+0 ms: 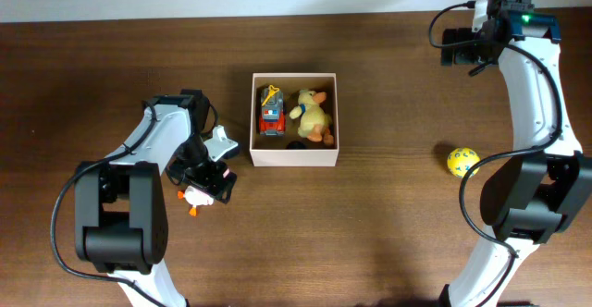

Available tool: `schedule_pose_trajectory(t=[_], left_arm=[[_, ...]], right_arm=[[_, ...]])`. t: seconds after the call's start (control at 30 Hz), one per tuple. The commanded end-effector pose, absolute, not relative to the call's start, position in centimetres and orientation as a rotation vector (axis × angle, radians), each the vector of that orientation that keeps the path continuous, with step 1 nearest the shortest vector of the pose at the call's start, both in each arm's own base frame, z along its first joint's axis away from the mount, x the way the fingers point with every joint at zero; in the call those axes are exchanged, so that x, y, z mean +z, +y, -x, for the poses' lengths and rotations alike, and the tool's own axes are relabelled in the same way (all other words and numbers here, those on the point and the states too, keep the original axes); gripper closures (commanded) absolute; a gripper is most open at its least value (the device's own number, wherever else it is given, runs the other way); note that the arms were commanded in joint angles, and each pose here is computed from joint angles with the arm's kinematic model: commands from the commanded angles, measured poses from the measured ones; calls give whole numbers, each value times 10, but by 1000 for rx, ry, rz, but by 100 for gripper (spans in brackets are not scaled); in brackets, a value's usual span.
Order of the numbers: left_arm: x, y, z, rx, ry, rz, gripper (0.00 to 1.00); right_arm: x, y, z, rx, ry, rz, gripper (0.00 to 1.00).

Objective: Pack container
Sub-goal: 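Lower the left gripper onto the pink pig and grasp it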

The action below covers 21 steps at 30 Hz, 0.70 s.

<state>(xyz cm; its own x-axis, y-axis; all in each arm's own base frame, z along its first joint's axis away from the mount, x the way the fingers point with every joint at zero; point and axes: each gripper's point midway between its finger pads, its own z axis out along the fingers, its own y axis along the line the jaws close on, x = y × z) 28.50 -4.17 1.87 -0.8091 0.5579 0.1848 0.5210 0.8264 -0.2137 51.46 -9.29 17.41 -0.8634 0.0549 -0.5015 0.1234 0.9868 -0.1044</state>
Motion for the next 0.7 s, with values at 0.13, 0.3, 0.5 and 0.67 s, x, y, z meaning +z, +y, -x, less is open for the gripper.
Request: schedule_pose_trajectory(t=[0.13, 0.3, 0.5, 0.67], left_arm=[[16, -32, -283, 172, -2758, 841, 26], [15, -31, -286, 163, -2771, 845, 57], [14, -31, -292, 156, -2793, 853, 65], [14, -29, -293, 134, -2794, 855, 79]], right_arm=[[178, -95, -518, -195, 2599, -133, 1], [178, -95, -518, -195, 2599, -133, 1], [178, -95, -518, -195, 2599, -133, 1], [178, -95, -518, -195, 2599, -133, 1]])
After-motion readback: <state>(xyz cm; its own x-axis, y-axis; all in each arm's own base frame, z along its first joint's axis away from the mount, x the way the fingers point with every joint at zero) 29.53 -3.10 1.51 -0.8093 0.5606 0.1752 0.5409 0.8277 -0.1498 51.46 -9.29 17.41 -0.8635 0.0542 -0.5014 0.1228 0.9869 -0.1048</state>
